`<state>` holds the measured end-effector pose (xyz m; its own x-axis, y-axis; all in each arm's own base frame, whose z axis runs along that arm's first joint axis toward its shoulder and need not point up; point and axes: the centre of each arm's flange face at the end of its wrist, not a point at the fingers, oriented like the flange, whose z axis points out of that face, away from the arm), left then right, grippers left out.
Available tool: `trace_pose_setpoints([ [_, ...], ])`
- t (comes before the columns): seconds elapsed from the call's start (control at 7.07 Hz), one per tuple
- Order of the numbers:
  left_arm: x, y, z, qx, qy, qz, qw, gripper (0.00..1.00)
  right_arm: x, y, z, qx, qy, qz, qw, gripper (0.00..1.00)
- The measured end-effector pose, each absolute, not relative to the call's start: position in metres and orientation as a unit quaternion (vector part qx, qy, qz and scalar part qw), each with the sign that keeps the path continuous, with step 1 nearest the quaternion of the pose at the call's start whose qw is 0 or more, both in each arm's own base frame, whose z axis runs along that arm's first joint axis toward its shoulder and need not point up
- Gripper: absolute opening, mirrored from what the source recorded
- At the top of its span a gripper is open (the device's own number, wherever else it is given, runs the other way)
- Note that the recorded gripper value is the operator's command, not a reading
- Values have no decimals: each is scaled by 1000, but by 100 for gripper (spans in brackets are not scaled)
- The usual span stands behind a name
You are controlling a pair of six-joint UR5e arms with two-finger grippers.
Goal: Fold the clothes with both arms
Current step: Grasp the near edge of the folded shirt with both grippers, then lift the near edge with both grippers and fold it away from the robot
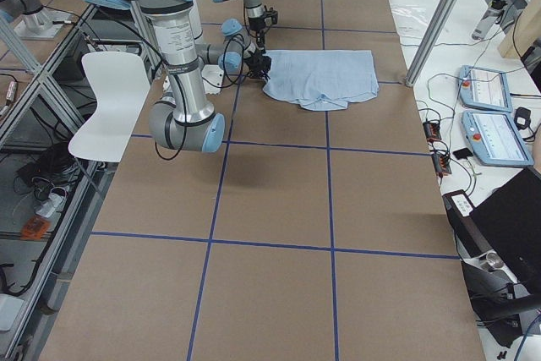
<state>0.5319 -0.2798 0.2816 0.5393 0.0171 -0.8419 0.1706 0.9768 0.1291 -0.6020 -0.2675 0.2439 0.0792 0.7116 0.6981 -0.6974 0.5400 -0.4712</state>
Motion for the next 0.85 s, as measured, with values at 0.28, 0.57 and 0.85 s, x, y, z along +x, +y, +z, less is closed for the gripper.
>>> trace_pose_setpoints([
  [0.28, 517, -277, 262, 102, 495, -42, 862, 0, -571, -263, 212, -7, -485, 479, 732, 0],
  [0.57, 479, -268, 221, 104, 508, -41, 854, 0, -523, -243, 172, -12, -485, 472, 737, 0],
  [0.85, 408, -243, 160, 81, 517, -26, 852, 0, -469, -220, 137, -22, -490, 460, 740, 0],
])
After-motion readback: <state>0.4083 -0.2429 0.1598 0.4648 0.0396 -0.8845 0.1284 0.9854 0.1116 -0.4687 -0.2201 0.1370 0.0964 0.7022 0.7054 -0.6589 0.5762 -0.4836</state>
